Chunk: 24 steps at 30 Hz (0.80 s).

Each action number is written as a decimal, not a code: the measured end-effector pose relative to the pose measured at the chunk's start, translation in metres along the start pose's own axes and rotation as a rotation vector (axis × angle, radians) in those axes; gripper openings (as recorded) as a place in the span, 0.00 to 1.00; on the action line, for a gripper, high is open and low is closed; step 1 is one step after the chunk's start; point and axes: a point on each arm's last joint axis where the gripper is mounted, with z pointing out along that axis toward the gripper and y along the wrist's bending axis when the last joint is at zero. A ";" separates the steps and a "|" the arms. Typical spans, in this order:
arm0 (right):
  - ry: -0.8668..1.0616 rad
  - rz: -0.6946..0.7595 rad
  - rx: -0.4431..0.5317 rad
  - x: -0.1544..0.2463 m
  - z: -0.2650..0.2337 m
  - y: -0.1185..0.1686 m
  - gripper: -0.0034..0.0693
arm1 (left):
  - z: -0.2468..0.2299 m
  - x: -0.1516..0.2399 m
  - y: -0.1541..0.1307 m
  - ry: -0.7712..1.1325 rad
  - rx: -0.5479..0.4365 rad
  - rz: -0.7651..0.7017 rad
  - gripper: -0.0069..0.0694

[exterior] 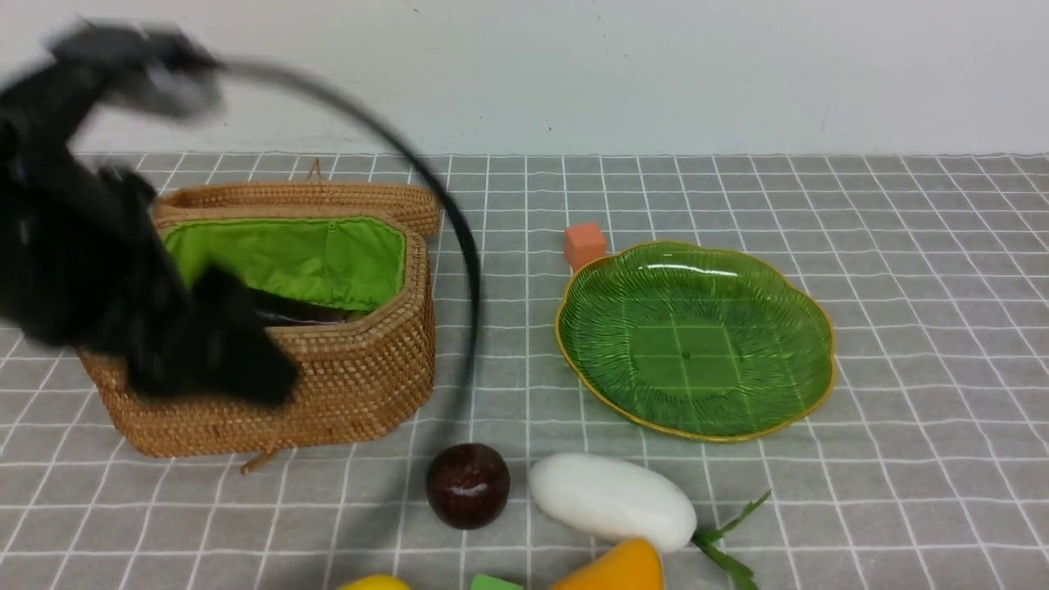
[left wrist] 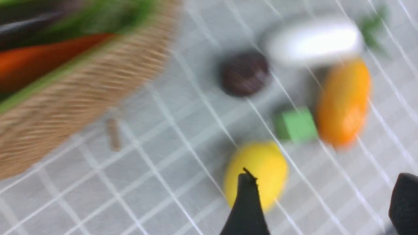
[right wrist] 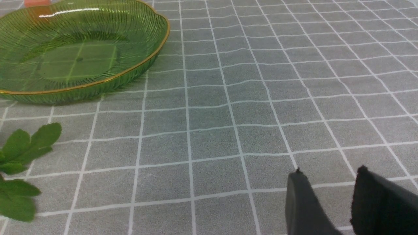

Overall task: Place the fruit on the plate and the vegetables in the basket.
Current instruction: Grab a lemon with your left arm and place it on the plate on the right

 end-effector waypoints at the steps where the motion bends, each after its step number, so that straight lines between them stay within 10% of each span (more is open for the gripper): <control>1: 0.000 0.000 0.000 0.000 0.000 0.000 0.38 | 0.013 0.008 -0.008 0.061 0.022 0.035 0.79; 24: 0.000 0.000 0.000 0.000 0.000 0.000 0.38 | 0.198 0.036 -0.026 0.538 -0.147 0.194 0.91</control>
